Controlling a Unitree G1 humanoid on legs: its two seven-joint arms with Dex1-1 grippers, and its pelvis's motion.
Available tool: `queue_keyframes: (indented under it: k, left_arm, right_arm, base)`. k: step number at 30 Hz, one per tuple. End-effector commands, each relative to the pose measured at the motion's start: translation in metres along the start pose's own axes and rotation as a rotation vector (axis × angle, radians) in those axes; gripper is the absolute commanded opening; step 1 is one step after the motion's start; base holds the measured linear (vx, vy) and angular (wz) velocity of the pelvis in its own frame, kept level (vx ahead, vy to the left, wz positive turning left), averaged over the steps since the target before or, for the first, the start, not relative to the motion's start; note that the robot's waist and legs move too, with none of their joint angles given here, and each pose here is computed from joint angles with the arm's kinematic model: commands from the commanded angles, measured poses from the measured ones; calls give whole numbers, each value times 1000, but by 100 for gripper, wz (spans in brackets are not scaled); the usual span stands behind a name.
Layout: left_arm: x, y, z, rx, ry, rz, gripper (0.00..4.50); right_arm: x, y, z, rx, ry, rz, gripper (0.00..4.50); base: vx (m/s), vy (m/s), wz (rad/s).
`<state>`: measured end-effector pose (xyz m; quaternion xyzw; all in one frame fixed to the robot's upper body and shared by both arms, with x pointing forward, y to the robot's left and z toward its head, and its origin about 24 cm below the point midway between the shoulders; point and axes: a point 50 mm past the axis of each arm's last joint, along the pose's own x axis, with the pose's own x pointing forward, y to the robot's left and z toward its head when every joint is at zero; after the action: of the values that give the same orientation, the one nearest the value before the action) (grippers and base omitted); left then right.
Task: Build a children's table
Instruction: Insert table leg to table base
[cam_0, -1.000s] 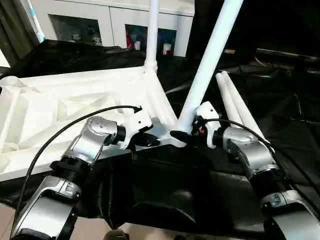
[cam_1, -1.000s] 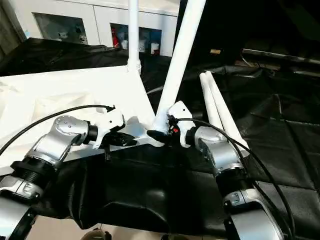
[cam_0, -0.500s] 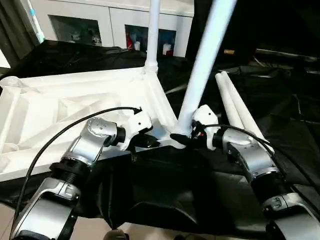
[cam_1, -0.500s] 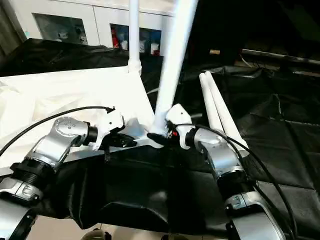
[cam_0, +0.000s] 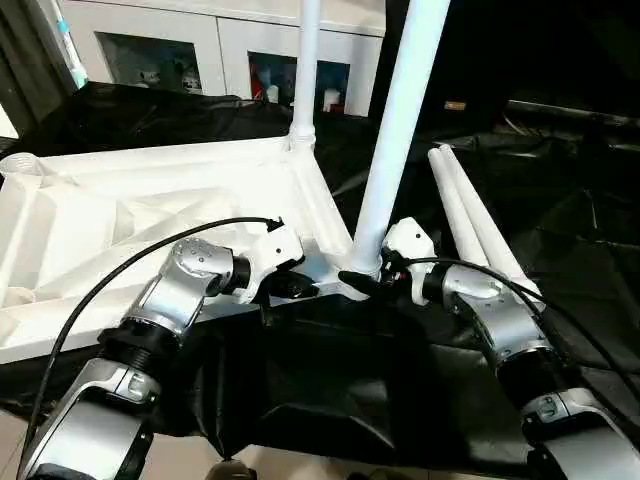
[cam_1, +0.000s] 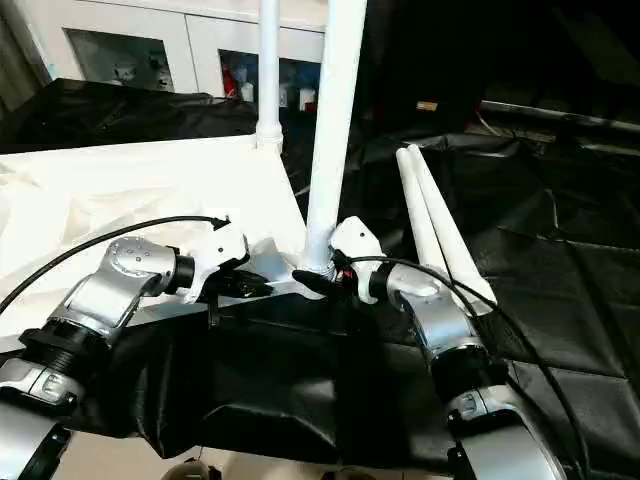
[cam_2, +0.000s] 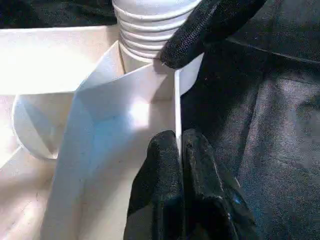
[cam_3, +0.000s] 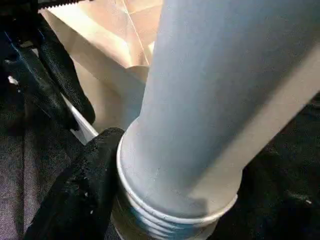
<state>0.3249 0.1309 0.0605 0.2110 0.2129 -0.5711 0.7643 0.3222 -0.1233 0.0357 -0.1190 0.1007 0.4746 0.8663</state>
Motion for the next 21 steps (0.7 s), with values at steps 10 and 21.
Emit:
queue_keyframes:
  k: [10,21]
  left_arm:
    - [2,3,13,22,-83,19,0]
    - [-17,7,44,-38,-347,-27,99]
  right_arm:
    - [-2,12,-37,120,84,-8,290]
    - [1,11,-35,116,73,-14,288]
  base:
    - [0,0,0]
    - [0,0,0]
